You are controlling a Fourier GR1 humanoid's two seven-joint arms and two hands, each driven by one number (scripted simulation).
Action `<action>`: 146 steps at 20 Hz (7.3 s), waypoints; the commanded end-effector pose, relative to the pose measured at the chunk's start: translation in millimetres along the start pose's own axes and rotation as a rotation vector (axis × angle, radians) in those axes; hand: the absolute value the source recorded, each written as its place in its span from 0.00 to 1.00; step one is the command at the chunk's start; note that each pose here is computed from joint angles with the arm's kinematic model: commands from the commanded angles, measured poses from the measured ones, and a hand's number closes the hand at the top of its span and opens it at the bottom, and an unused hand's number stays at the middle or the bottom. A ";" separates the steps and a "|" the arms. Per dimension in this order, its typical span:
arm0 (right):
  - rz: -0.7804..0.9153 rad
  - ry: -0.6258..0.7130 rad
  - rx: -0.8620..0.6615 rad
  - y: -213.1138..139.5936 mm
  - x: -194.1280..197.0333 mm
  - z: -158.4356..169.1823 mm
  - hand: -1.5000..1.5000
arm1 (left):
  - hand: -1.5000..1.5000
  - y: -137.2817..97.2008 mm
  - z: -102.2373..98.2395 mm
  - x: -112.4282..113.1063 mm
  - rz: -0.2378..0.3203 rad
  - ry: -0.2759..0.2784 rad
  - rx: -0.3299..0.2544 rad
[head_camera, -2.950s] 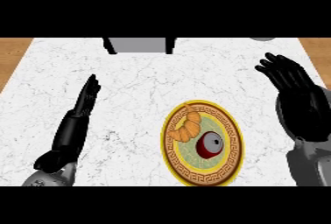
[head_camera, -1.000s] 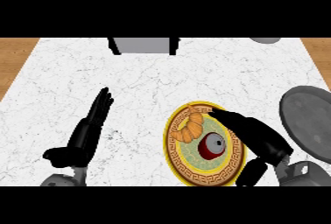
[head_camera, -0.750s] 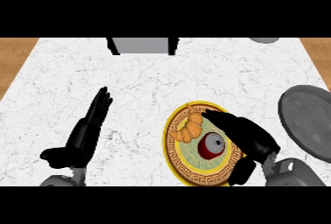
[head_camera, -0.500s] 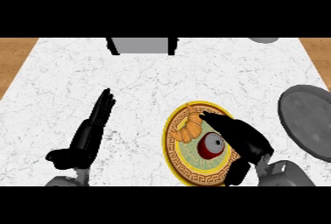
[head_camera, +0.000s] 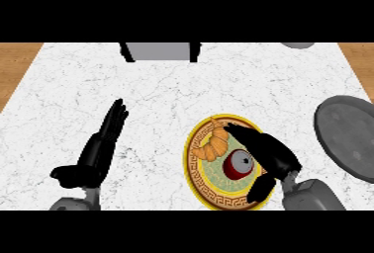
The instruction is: Pick the can from the plate and place it in the pan
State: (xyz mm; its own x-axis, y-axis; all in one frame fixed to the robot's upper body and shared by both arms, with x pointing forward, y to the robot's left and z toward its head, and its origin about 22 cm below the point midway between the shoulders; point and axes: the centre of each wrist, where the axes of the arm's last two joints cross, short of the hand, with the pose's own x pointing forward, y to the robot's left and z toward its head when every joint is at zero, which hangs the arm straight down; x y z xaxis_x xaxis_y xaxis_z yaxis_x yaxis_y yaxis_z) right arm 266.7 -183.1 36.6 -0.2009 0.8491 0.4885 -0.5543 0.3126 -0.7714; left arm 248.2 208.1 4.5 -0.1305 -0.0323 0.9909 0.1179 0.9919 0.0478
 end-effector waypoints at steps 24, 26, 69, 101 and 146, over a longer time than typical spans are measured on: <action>0.221 -0.052 -0.052 21.0 -6.6 -48.8 1.00 | 0.50 -15.4 -1.6 1.8 -0.002 0.001 -0.009; 0.184 -0.058 -0.130 13.4 -15.2 -48.8 1.00 | 0.50 -1.7 -11.4 0.2 -0.004 0.001 -0.002; -0.101 0.306 -1.292 -70.5 -205.6 113.2 1.00 | 0.50 -8.2 -5.8 14.1 -0.001 -0.002 -0.002; -0.623 0.158 -1.076 -123.0 -285.9 113.3 0.00 | 0.50 -6.6 0.6 5.3 0.019 -0.016 -0.039; -0.590 -0.027 -0.869 -47.5 -332.6 272.4 0.00 | 0.50 -7.1 -10.9 18.7 0.001 -0.003 0.006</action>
State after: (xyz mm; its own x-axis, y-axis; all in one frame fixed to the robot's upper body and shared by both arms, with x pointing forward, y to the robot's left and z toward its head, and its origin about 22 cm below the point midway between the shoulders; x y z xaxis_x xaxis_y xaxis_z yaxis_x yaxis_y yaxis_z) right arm 139.8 -591.9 15.0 0.0331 0.4935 0.8691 0.2494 0.8380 -0.4854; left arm 246.5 202.3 13.1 -0.1286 -0.0288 0.9913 0.1210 0.9917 0.0445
